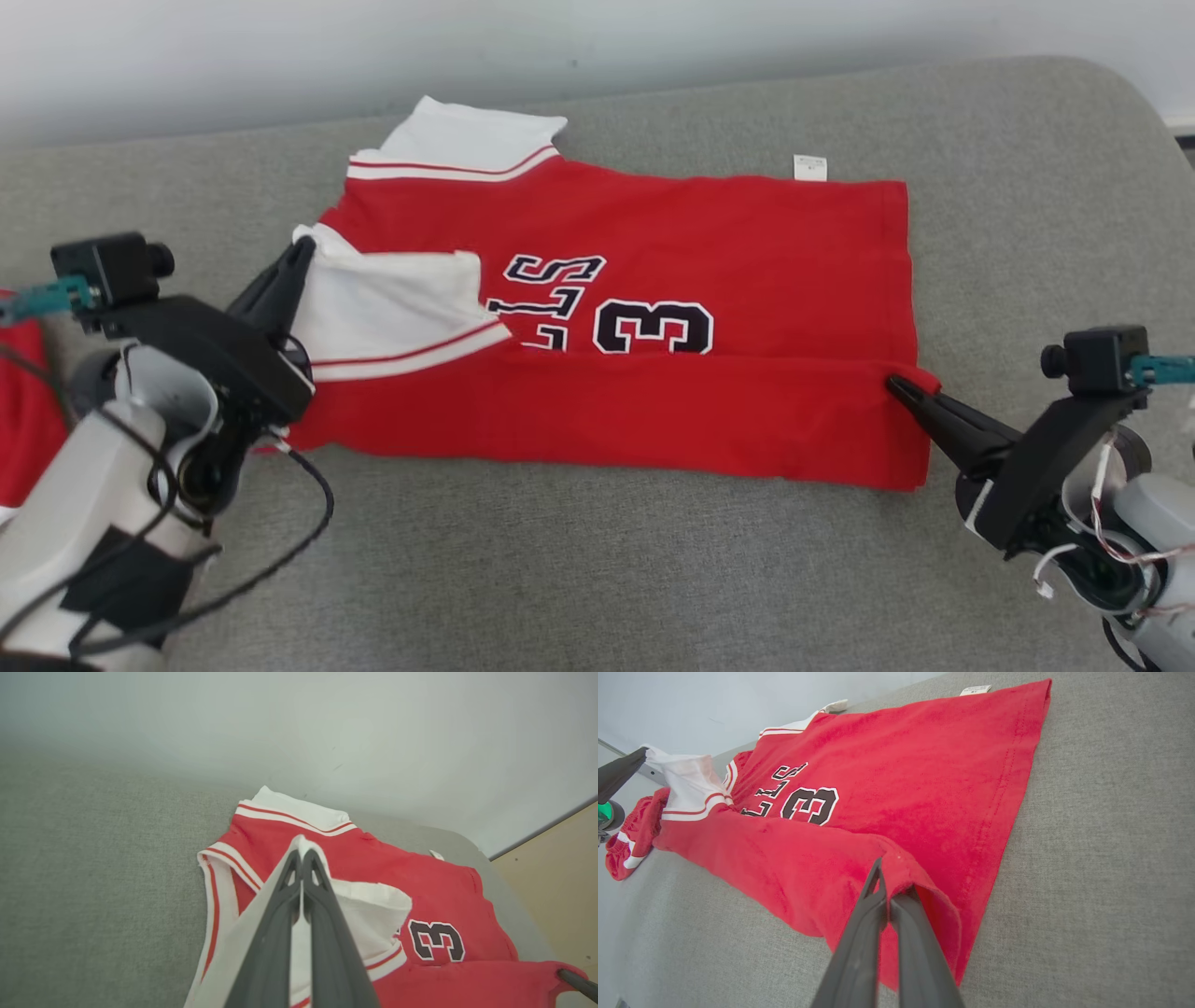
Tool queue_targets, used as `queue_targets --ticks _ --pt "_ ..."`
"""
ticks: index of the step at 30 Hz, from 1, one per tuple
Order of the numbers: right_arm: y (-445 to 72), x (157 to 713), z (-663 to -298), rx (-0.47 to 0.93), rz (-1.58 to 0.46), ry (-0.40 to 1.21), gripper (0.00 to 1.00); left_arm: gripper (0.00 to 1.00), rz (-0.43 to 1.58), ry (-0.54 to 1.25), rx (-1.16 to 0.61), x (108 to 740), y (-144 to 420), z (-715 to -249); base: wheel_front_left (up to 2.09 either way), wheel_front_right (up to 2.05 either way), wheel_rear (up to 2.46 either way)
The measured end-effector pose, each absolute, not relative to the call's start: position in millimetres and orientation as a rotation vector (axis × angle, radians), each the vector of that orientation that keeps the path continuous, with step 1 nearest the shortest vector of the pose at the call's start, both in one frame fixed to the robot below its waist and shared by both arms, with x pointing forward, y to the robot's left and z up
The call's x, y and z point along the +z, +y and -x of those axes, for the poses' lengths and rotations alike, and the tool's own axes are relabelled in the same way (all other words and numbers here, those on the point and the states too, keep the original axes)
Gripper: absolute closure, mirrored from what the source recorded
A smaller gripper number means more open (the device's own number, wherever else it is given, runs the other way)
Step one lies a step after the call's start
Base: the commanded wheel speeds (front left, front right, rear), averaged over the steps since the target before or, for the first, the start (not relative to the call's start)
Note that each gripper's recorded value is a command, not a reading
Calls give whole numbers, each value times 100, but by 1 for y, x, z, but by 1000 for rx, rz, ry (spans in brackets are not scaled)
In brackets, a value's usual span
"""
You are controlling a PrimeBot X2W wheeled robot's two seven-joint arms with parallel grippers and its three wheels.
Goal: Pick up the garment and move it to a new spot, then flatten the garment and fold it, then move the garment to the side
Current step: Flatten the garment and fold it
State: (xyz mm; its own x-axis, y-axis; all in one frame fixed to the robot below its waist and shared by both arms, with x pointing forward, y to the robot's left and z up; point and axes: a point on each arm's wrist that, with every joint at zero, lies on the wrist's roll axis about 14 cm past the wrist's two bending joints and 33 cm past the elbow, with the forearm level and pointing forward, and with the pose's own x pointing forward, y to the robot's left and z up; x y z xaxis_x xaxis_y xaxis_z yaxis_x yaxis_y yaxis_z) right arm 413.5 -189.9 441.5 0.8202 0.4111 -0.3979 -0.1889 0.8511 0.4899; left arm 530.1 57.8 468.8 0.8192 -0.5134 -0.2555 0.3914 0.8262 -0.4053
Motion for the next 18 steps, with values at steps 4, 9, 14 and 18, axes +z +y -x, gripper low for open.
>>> queue_targets --ticks 4,9,14,18 --pt "-192 434 -419 319 -438 530 100 100 316 407 -504 457 50 -541 0 0 0" --pt "-192 430 -423 313 -430 531 100 100 296 446 -492 441 48 -549 0 0 0" --pt "-192 429 -423 311 -422 526 62 100 274 449 -489 436 46 -550 0 0 0" --pt "-193 430 -423 310 -414 513 0 0 248 423 -484 438 48 -549 0 0 0"
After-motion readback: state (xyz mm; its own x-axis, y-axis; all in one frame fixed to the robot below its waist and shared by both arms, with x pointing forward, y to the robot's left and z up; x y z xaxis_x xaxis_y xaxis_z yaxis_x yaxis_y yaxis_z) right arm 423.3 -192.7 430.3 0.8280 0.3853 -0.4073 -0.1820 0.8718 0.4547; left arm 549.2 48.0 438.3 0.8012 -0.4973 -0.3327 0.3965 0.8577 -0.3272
